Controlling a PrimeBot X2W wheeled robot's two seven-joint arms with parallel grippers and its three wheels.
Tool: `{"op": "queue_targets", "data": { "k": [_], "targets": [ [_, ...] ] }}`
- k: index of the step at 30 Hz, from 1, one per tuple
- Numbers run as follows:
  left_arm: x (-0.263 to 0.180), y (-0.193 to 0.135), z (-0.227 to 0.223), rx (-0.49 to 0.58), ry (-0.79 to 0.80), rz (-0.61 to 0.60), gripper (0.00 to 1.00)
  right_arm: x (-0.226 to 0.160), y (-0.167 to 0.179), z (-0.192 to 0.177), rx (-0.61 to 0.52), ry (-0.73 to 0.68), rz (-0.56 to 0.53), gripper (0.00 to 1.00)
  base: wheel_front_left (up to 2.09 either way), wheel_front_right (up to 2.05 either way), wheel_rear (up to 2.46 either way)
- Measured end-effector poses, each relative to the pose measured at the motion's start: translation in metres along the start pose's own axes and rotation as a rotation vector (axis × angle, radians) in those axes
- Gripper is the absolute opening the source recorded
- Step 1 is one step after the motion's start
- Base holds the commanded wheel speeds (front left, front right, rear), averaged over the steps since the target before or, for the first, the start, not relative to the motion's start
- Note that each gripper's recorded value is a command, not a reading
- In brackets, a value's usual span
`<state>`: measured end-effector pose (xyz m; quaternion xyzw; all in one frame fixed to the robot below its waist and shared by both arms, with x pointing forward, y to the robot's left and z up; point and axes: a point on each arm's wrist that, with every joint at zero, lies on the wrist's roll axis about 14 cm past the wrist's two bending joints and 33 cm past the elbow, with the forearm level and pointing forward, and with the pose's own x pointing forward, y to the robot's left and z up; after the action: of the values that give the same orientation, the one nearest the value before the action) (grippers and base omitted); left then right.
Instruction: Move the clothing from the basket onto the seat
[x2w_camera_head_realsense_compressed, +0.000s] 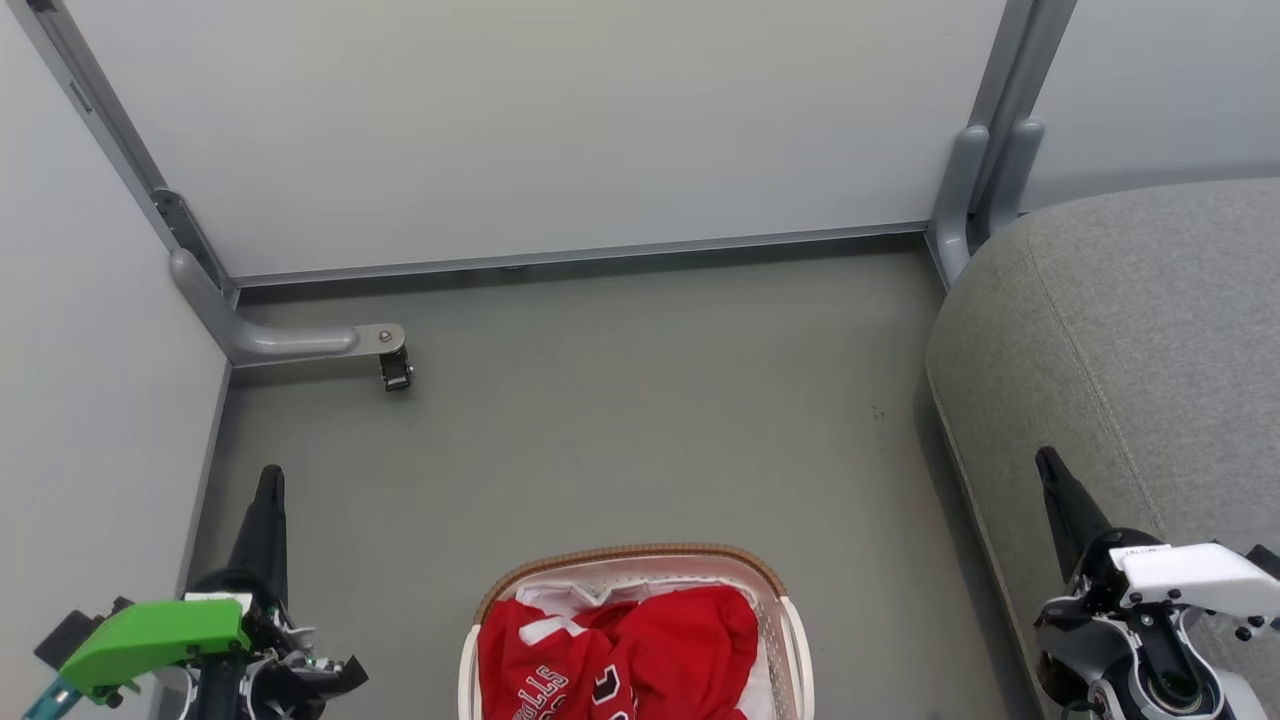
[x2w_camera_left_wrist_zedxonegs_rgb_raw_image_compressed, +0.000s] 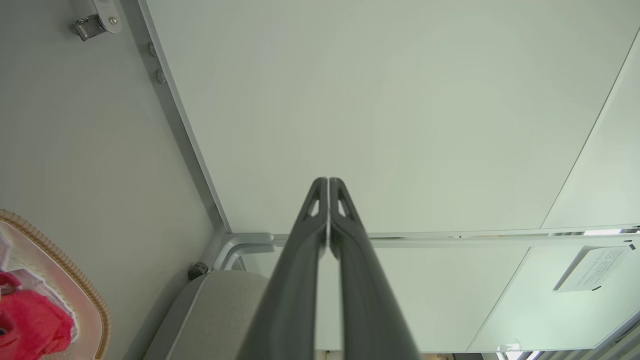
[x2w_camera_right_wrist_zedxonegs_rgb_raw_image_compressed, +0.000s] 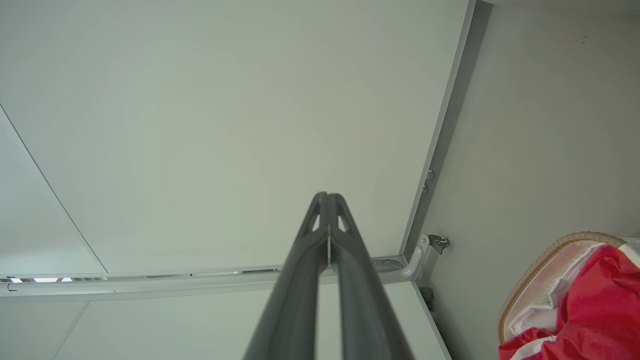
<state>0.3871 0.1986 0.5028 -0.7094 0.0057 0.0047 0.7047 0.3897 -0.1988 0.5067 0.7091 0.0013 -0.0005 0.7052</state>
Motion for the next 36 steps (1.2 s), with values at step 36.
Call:
{"op": "queue_targets", "data": {
  "k": [36],
  "targets": [
    [-0.003, 0.031, 0.005, 0.609, -0.007, 0.111, 1.00, 0.004, -0.018, -0.013, -0.559, 0.035, -0.058, 1.00, 0.00, 0.00, 0.00]
  ]
}}
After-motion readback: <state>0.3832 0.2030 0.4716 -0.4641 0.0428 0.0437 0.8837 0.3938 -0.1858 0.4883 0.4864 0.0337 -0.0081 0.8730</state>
